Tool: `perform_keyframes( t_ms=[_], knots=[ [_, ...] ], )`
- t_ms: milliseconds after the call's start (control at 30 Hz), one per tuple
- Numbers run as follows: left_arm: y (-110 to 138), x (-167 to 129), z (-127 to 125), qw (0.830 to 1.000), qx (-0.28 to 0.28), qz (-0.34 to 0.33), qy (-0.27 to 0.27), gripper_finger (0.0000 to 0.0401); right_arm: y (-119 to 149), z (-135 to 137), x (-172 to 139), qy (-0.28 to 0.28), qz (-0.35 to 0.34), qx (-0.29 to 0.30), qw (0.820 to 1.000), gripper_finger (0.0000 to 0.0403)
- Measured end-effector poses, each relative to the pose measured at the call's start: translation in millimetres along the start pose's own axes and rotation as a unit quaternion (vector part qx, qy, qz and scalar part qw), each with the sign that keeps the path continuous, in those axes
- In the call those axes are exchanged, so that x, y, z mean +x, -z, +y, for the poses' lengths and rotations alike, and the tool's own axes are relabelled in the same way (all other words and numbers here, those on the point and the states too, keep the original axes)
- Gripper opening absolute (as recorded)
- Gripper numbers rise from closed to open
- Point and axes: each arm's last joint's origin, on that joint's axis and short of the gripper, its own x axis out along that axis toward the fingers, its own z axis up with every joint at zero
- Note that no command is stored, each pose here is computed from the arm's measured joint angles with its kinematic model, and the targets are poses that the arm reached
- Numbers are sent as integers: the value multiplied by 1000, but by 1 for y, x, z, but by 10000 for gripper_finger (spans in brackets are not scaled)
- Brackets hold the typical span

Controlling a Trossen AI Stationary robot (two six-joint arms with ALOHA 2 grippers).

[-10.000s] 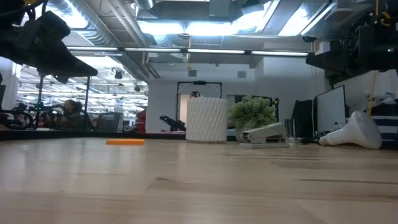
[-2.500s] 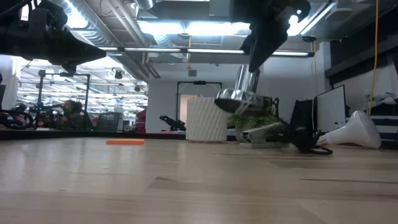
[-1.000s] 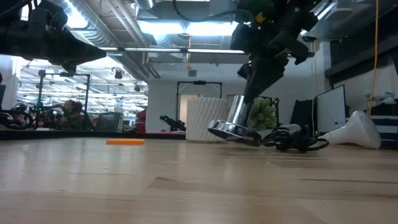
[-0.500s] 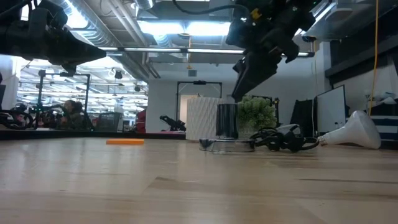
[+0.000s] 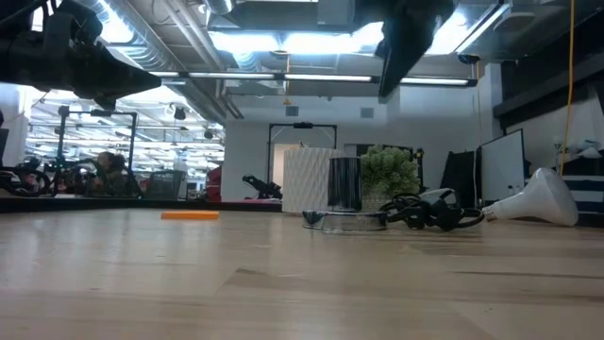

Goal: Screw lightbulb
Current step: Insert the light bulb into the lamp socket

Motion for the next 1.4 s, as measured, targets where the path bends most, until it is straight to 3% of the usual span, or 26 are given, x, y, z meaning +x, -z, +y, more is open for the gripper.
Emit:
perform_keyframes(
  t_ms=[267, 500, 600, 667, 767, 867, 1167, 1400],
  knots=[
    [0, 0, 0, 1000, -15, 0, 0, 5, -4, -6, -53, 18, 18, 85, 996, 76],
    [0, 0, 0, 1000, -28, 0, 0, 5, 11, -8, -79, 38, 85, 224, 970, 76],
    [0, 0, 0, 1000, -24, 0, 0, 5, 16, -10, -82, 82, 72, 229, 967, 76],
    [0, 0, 0, 1000, -14, 0, 0, 5, 18, -15, -84, 140, 62, 224, 962, 76],
    [0, 0, 0, 1000, -11, 0, 0, 5, 21, -32, -83, 218, 58, 236, 945, 76],
    [0, 0, 0, 1000, -15, 0, 0, 5, 27, -54, -79, 242, 72, 267, 930, 76],
    [0, 0, 0, 1000, -20, 0, 0, 5, 62, -121, -59, 184, 149, 404, 883, 76],
    [0, 0, 0, 999, -42, 0, 0, 5, 109, -146, -34, 152, 239, 427, 859, 76]
  ],
)
